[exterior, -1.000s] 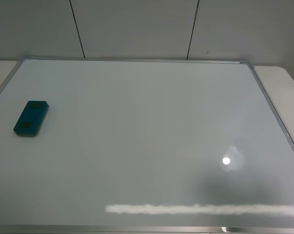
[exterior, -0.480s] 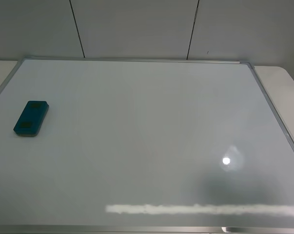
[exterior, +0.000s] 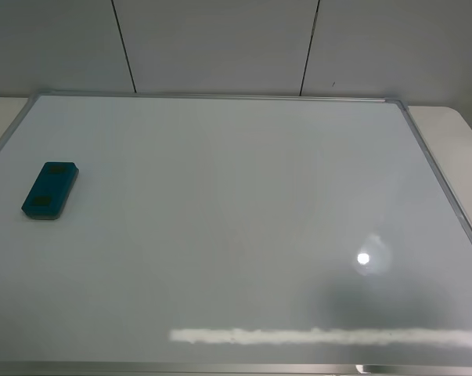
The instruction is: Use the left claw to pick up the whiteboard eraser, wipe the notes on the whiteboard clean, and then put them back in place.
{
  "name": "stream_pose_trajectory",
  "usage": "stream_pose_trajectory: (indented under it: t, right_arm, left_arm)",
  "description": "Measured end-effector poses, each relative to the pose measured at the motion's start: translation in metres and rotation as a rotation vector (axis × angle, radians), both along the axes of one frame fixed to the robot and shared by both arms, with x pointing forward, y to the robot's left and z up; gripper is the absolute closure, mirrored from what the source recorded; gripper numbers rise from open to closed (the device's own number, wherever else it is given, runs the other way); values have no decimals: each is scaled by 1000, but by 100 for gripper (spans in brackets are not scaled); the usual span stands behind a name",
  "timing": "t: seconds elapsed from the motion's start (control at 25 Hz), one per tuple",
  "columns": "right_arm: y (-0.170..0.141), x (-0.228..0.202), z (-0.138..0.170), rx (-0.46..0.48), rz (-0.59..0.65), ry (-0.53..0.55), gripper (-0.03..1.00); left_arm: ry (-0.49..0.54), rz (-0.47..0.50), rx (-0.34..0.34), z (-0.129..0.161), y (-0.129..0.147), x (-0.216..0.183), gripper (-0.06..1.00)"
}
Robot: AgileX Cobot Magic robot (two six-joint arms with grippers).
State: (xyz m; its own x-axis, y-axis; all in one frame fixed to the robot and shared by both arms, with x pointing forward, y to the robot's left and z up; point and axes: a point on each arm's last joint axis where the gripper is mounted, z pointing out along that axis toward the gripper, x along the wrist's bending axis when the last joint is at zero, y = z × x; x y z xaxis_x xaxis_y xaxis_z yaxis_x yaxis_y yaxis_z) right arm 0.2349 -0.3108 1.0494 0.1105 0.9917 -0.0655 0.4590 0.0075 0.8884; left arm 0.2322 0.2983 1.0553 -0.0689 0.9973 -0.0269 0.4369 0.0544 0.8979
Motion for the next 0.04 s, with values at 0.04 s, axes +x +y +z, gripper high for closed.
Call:
stream_pose_trajectory:
  t: [0.04]
  right_arm:
    - [0, 0, 0, 0, 0, 0, -2]
  left_arm:
    - [1, 7, -5, 0, 0, 0, -5]
